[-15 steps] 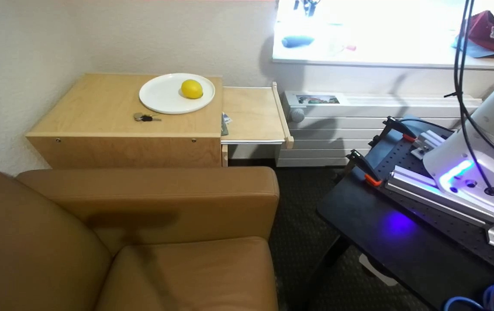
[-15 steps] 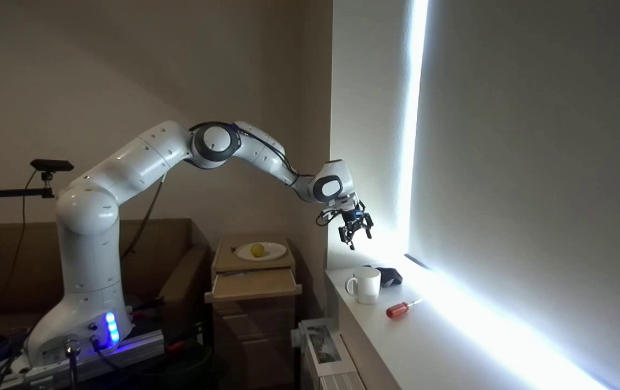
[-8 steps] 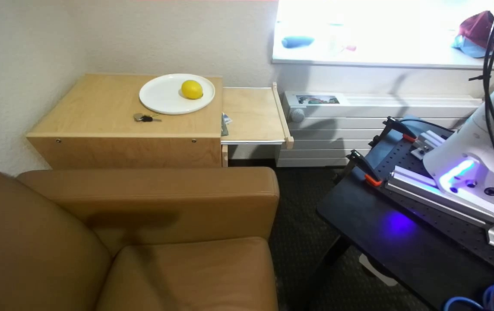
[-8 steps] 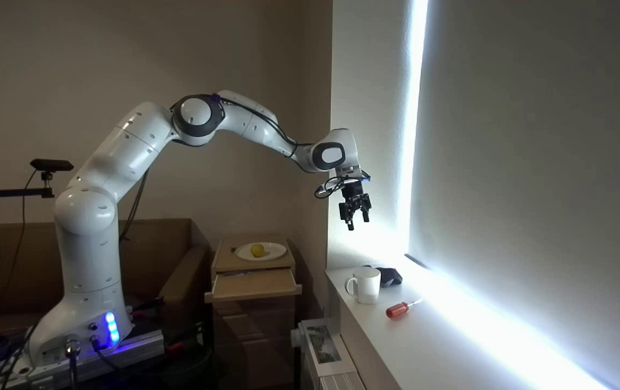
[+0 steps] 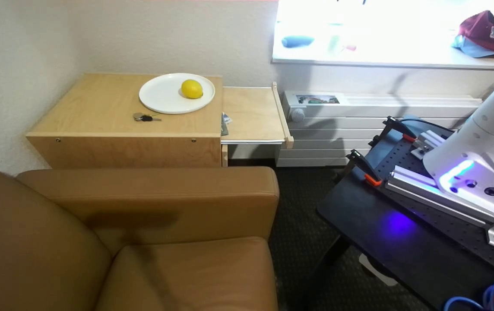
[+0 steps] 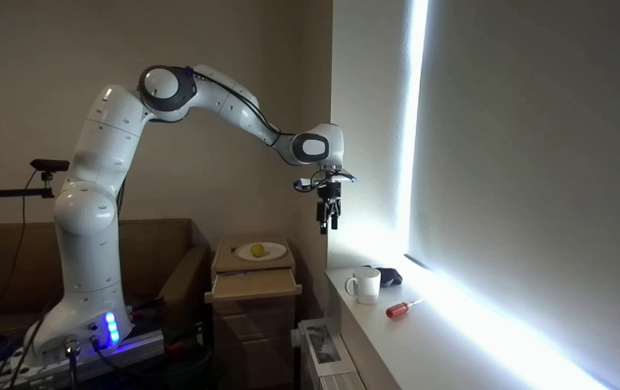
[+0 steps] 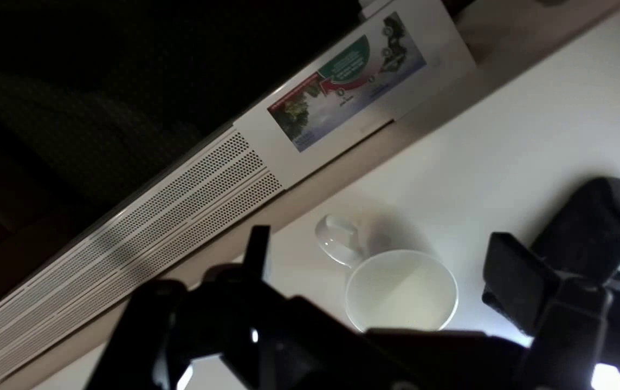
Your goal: Move a sock from the flat drawer to the shelve, and pick up the mango and put it on the flat drawer
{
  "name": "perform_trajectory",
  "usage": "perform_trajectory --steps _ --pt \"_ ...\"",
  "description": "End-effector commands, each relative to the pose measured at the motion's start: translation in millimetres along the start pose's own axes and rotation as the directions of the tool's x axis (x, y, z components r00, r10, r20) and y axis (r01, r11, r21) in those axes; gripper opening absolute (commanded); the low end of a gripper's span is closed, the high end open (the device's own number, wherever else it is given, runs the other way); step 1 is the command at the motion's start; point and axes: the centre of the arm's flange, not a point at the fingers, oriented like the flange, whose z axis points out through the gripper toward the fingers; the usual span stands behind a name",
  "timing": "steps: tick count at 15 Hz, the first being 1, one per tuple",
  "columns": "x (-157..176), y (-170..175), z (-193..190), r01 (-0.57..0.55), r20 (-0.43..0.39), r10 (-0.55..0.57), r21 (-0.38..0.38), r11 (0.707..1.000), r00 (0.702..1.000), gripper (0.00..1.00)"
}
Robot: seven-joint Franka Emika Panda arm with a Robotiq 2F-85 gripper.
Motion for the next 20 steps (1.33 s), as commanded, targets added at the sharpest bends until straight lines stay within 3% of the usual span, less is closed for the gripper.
perform_trajectory --steps 1,5,6,10,13,16,20 --pt "-4.0 6.9 -1.1 0.022 0.003 -0.022 -0.006 1.000 1.000 1.00" --pt "-10.9 15.1 -4.5 0.043 0.010 -0.043 -0.006 0.999 0.999 1.00" --pt "-16.3 7.1 6.8 0.061 0.036 -0.060 -0.039 0.997 0.998 1.00" --pt "-79.6 4.2 38.7 0.267 0.109 -0.259 -0.067 0.961 0.960 1.00" --pt "-131.7 12.5 48.3 0.421 0.145 -0.406 -0.094 0.902 0.903 1.00" --pt "-175.4 22.9 51.9 0.564 0.156 -0.545 -0.122 0.817 0.824 1.00" --pt "-256.7 21.6 38.6 0.692 0.048 -0.692 -0.126 0.711 0.720 1.00"
